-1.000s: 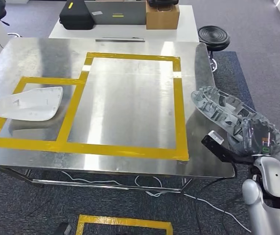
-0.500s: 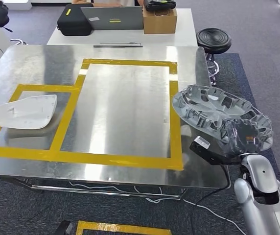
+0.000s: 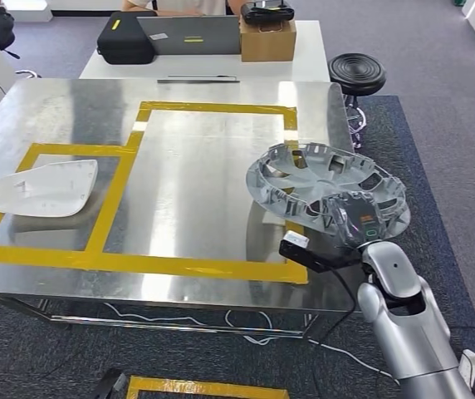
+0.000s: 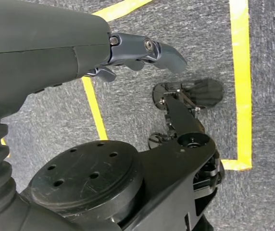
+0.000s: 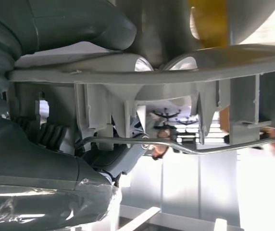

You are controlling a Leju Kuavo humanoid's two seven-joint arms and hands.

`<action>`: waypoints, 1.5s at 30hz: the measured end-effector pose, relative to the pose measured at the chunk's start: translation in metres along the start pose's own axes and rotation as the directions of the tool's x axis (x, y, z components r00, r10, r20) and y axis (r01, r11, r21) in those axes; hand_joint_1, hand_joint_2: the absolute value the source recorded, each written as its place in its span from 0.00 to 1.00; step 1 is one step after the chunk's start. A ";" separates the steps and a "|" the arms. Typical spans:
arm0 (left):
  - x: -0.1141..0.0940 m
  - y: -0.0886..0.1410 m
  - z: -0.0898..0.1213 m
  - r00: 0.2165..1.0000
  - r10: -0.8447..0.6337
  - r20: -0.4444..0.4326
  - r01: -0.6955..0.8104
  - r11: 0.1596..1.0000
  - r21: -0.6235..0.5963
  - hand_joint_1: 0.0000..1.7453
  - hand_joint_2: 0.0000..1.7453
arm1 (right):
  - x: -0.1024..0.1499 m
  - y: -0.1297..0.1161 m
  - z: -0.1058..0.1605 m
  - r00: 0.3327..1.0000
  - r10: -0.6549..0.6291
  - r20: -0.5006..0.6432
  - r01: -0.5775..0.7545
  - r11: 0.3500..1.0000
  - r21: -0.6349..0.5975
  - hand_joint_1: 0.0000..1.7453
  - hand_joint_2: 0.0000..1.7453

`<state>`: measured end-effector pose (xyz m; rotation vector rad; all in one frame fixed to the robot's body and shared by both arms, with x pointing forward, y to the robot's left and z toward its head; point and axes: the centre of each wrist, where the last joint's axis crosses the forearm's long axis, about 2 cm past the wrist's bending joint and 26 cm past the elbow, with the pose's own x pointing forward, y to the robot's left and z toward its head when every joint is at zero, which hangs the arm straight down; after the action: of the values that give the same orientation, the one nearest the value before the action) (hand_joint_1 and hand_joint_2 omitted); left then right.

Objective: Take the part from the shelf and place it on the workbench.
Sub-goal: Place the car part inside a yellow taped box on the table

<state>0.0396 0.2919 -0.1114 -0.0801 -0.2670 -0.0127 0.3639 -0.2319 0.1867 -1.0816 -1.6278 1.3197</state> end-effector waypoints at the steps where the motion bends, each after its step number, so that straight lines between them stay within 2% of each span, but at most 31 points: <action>1: 0.001 0.000 0.000 1.000 0.003 0.000 -0.003 1.000 -0.008 0.00 1.00 | 0.006 0.002 -0.005 1.000 -0.010 0.020 0.010 1.000 0.002 1.00 1.00; 10: 0.005 -0.001 -0.001 1.000 0.017 -0.018 -0.017 1.000 0.008 0.00 1.00 | 0.062 0.033 -0.027 0.981 -0.122 0.152 0.103 0.987 0.126 1.00 1.00; 14: 0.006 -0.001 -0.001 1.000 0.015 -0.014 -0.015 1.000 0.014 0.00 1.00 | 0.075 0.041 -0.029 0.962 -0.189 0.195 0.157 0.973 0.169 1.00 1.00; 18: 0.007 -0.002 -0.001 1.000 0.015 0.010 -0.016 1.000 0.016 0.00 1.00 | 0.079 0.047 -0.030 0.945 -0.249 0.213 0.206 0.957 0.202 1.00 1.00; 24: 0.007 -0.002 -0.001 0.999 0.012 0.049 -0.013 1.000 0.007 0.00 1.00 | 0.081 0.056 -0.027 0.939 -0.271 0.213 0.224 0.949 0.221 1.00 1.00; 42: 0.006 -0.003 -0.001 1.000 -0.002 0.010 0.002 1.000 0.012 0.00 1.00 | 0.079 0.064 -0.024 0.950 -0.262 0.171 0.218 0.946 0.242 1.00 1.00; 45: 0.006 -0.003 -0.001 0.999 -0.015 0.035 0.015 1.000 0.016 0.00 1.00 | 0.079 0.065 -0.024 0.951 -0.260 0.165 0.214 0.944 0.252 0.25 1.00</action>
<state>0.0459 0.2887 -0.1109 -0.0624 -0.3023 -0.0240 0.3683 -0.1434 0.1304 -0.6091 -1.6379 1.4450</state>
